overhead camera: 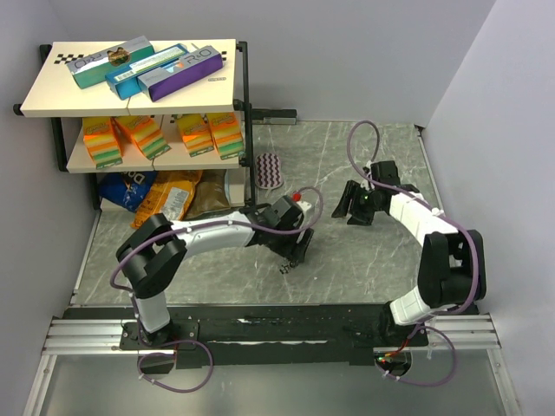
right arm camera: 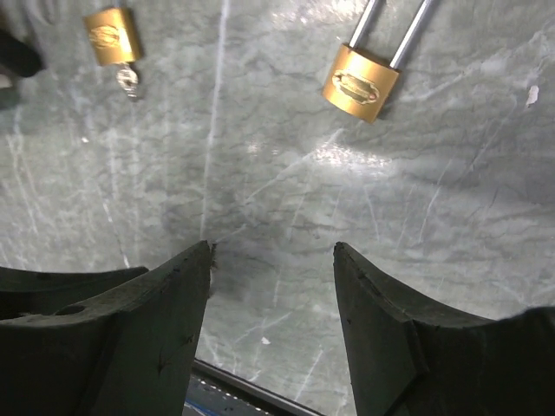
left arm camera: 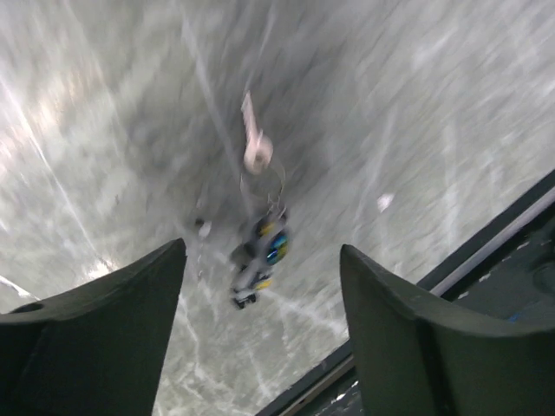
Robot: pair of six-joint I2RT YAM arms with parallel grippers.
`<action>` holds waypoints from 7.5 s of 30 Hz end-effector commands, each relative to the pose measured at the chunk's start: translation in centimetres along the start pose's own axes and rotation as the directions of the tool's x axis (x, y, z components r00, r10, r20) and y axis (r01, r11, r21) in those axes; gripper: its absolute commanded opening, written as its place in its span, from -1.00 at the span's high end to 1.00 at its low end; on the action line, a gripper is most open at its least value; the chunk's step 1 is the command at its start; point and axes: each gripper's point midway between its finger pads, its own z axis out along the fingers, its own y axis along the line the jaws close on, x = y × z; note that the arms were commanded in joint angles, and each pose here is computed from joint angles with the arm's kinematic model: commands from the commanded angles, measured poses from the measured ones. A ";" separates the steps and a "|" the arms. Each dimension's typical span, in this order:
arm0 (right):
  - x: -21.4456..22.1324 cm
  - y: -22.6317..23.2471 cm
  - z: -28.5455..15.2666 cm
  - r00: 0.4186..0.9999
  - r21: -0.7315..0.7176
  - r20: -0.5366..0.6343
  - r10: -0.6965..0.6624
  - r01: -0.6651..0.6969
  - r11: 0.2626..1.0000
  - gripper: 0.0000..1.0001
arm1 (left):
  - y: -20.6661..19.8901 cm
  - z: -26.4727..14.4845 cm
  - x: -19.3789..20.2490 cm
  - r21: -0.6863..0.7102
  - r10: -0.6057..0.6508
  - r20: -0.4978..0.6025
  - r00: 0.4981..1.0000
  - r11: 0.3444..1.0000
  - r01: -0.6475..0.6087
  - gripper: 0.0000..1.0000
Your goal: Unlock with the key
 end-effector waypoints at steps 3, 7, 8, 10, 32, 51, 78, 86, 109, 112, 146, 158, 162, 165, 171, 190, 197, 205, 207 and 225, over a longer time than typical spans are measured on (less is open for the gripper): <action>-1.4 1.8 -2.1 0.995 -0.050 0.090 -0.036 0.041 0.998 -0.32 | 0.5 1.1 -4.3 -0.074 0.041 0.044 0.998 0.997 -0.038 -0.59; -1.4 1.8 -2.5 0.994 -0.054 0.101 -0.039 0.045 0.998 -0.32 | 0.9 2.5 -4.3 -0.112 0.028 0.008 1.000 0.993 -0.026 -0.47; -1.4 1.8 -2.7 0.993 -0.058 0.109 -0.041 0.048 0.997 -0.32 | 0.9 2.4 -4.4 -0.117 0.019 -0.004 1.000 0.993 -0.019 -0.43; -1.4 1.7 -2.8 0.993 -0.062 0.114 -0.035 0.042 0.997 -0.33 | 1.1 2.6 -4.1 -0.124 0.010 -0.020 1.000 0.992 -0.013 -0.36; -1.2 0.9 -3.0 0.991 -0.083 0.133 -0.005 0.016 0.996 -0.33 | 1.2 4.3 0.7 -0.068 0.028 -0.162 0.986 0.997 -0.040 0.10; 0.5 2.3 -4.6 0.991 -0.173 0.130 0.009 0.014 0.985 -0.32 | 0.4 0.7 -5.3 -0.038 -0.088 0.052 0.995 0.995 0.090 0.98; 4.3 4.6 -2.6 1.000 -0.252 0.021 -0.015 0.020 0.968 -0.30 | 2.4 -1.2 -0.8 -0.025 -0.235 -0.071 0.969 0.972 0.233 -0.57; 3.9 4.6 -3.5 0.998 -0.239 0.059 -0.023 0.036 0.970 -0.31 | 1.5 1.1 1.9 -0.030 -0.210 -0.220 0.953 0.978 0.209 -0.45; 2.4 8.9 -9.1 0.993 -0.361 0.103 0.054 -0.014 0.932 -0.38 | -2.0 -3.8 -5.9 0.043 -0.165 -0.046 0.985 0.985 0.167 0.98; 2.7 9.1 -9.0 0.994 -0.385 0.090 0.069 -0.029 0.922 -0.38 | -2.8 -5.5 -7.8 0.076 -0.183 0.015 0.983 0.980 0.181 0.98; 3.9 6.6 -6.9 0.991 -0.352 0.041 0.129 -0.107 0.930 -0.38 | 1.4 3.3 3.1 -0.299 -0.038 -0.259 0.965 0.953 -0.042 -0.15; 3.4 6.0 -7.5 0.987 -0.347 0.071 0.147 -0.114 0.931 -0.38 | 1.0 4.3 2.2 -0.283 -0.014 -0.190 0.982 0.958 -0.041 0.98; 3.3 6.4 -7.9 0.985 -0.366 0.073 0.159 -0.122 0.923 -0.39 | -0.8 1.9 -1.3 -0.218 -0.058 -0.126 0.990 0.975 0.029 0.98; 3.3 7.2 -8.1 0.983 -0.409 0.049 0.179 -0.144 0.901 -0.40 | -1.6 -0.4 -4.1 -0.220 -0.059 -0.087 0.994 0.975 0.038 0.98; 3.5 8.8 -8.4 0.968 -0.483 -0.022 0.249 -0.228 0.845 -0.43 | -3.2 -2.6 -7.4 -0.134 -0.139 -0.059 0.989 0.982 0.130 0.98; 4.8 9.3 -5.9 0.938 -0.481 -0.120 0.326 -0.342 0.807 -0.39 | -6.5 -5.4 -10.8 0.009 -0.185 0.019 0.983 0.983 0.185 0.98; 4.6 9.3 -4.9 0.931 -0.479 -0.129 0.340 -0.359 0.801 -0.38 | -7.5 -6.2 -10.8 0.052 -0.198 0.025 0.980 0.979 0.196 0.98; 4.2 9.5 -3.6 0.908 -0.483 -0.156 0.389 -0.414 0.771 -0.35 | -8.7 -7.2 -11.0 0.076 -0.183 0.044 0.982 0.981 0.179 0.98; 3.8 9.6 -3.5 0.902 -0.487 -0.149 0.405 -0.424 0.764 -0.35 | -8.8 -7.3 -11.1 0.081 -0.181 0.047 0.982 0.981 0.177 0.98; 2.1 7.1 -5.2 0.846 -0.509 -0.081 0.527 -0.490 0.708 -0.33 | -5.9 -7.8 -10.6 0.015 -0.295 0.078 0.952 0.956 0.294 0.98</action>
